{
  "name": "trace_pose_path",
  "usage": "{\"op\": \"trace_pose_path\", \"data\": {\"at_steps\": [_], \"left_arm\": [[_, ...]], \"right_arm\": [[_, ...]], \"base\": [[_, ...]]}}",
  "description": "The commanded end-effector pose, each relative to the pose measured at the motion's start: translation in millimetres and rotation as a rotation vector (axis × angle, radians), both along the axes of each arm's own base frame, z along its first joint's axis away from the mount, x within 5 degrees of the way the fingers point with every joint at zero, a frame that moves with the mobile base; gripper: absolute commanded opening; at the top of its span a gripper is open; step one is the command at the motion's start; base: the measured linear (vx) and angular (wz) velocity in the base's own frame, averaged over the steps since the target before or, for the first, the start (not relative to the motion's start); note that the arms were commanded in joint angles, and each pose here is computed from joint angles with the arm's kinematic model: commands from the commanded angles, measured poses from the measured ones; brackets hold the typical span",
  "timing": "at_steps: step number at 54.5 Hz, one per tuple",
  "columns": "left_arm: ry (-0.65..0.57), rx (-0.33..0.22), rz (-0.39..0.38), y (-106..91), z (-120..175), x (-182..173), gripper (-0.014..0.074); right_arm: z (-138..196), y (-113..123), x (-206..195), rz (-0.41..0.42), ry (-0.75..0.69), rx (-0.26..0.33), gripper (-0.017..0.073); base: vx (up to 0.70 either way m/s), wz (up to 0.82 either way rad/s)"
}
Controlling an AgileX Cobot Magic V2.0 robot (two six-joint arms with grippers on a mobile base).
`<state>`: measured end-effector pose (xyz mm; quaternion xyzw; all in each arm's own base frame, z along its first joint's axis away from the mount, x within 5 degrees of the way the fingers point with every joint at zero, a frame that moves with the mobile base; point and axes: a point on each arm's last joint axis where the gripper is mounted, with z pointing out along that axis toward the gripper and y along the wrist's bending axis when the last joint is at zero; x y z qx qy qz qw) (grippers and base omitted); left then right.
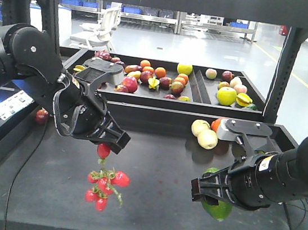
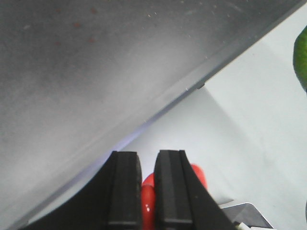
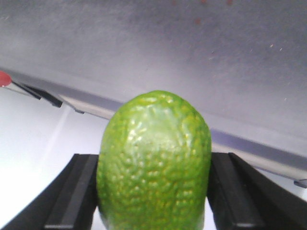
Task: Pick snacks and fruit into basket
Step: 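Drive the base backward away from the fruit table, then turn the base away from the table while holding both items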
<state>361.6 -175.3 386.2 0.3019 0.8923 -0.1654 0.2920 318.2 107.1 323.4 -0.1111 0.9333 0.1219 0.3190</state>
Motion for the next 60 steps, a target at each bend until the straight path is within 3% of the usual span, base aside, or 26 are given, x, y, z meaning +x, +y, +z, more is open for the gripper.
{"op": "trace_pose_path", "data": {"at_steps": [1, 60], "left_arm": [[-0.112, -0.083, 0.015, 3.0, 33.6, -11.2, -0.0006], [-0.112, -0.083, 0.015, 3.0, 33.6, -11.2, -0.0006]], "right_arm": [[27.1, -2.9, -2.9, -0.012, -0.123, 0.036, -0.0008], [27.1, -2.9, -2.9, -0.012, -0.123, 0.036, -0.0008]], "base": [[-0.19, 0.02], [-0.26, 0.01]]}}
